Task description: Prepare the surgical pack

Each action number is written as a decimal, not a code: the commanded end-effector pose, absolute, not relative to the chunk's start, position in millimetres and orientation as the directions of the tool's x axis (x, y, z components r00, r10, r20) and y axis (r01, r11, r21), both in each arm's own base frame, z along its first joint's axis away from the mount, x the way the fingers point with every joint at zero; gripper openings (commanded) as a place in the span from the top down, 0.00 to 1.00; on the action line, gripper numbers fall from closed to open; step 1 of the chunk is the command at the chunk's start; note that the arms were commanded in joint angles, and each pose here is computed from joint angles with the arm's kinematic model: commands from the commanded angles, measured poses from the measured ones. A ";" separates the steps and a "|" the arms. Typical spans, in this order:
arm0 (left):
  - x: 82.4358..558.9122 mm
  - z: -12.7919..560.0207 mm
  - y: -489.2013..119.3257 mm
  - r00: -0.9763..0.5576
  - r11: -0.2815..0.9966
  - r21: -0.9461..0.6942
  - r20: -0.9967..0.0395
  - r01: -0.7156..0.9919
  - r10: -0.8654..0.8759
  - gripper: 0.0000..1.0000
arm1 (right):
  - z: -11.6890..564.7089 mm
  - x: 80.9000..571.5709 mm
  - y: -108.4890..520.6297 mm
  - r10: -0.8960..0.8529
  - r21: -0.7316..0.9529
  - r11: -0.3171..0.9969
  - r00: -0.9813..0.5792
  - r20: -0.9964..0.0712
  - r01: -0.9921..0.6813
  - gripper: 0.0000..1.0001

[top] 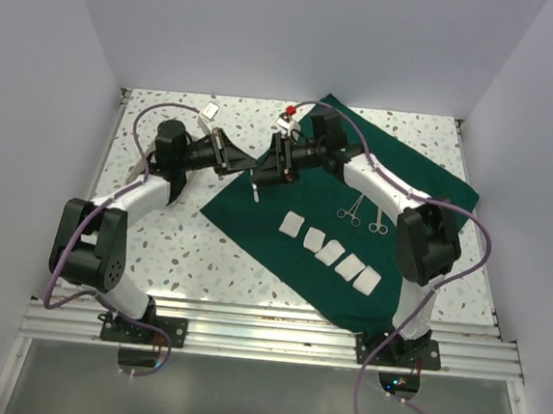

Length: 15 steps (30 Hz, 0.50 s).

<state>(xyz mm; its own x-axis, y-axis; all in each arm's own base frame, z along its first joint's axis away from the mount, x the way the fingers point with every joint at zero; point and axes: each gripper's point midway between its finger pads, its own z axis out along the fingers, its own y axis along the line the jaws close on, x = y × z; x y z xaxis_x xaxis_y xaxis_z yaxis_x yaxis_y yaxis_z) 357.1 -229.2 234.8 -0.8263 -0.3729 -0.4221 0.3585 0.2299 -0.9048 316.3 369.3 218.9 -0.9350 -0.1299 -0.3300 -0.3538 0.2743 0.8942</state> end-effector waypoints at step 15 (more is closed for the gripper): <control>458.5 151.2 -1.7 -0.816 0.999 0.040 -0.578 -0.010 0.014 1.00 | 101.5 371.5 209.0 0.011 0.391 0.919 -0.986 -0.164 -0.055 0.31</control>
<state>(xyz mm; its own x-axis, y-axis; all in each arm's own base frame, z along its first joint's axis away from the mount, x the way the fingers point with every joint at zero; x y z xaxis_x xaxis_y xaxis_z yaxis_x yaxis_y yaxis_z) 486.7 -62.2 201.3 -0.6777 -0.1714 -0.7151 0.0851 0.9476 -0.3079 377.2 250.4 117.8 -0.9784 0.0113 -0.2063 -0.1050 0.8328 0.5435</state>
